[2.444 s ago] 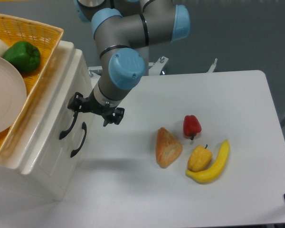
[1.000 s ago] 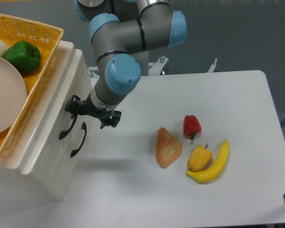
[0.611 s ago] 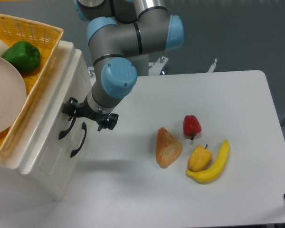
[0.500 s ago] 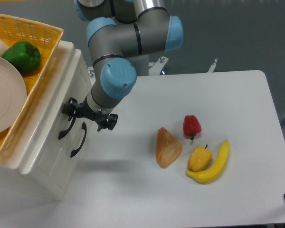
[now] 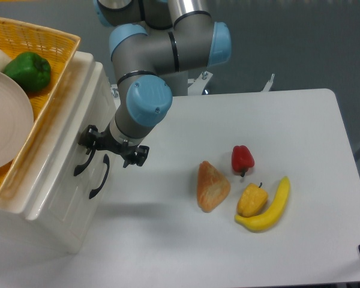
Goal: Slide the top white drawer open
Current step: 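Pull the handle outward, sliding the upper drawer out of the cabinet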
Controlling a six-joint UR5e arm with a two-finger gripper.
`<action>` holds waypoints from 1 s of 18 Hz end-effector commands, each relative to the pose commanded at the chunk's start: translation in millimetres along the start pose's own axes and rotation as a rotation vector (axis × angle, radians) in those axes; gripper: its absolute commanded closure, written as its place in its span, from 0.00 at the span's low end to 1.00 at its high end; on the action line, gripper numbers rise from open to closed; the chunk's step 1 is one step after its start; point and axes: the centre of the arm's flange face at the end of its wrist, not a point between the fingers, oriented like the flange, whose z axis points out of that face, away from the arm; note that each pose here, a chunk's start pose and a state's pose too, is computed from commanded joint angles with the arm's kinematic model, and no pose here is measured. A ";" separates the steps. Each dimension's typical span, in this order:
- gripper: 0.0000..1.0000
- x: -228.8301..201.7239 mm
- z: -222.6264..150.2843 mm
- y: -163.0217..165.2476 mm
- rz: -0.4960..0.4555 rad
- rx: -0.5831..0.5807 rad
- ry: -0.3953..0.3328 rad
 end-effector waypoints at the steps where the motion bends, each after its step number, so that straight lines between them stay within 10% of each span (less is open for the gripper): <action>1: 0.00 -0.7 -1.1 -0.2 -0.001 0.002 -0.001; 18: 0.00 -15.8 -6.2 -3.2 0.002 0.011 -0.052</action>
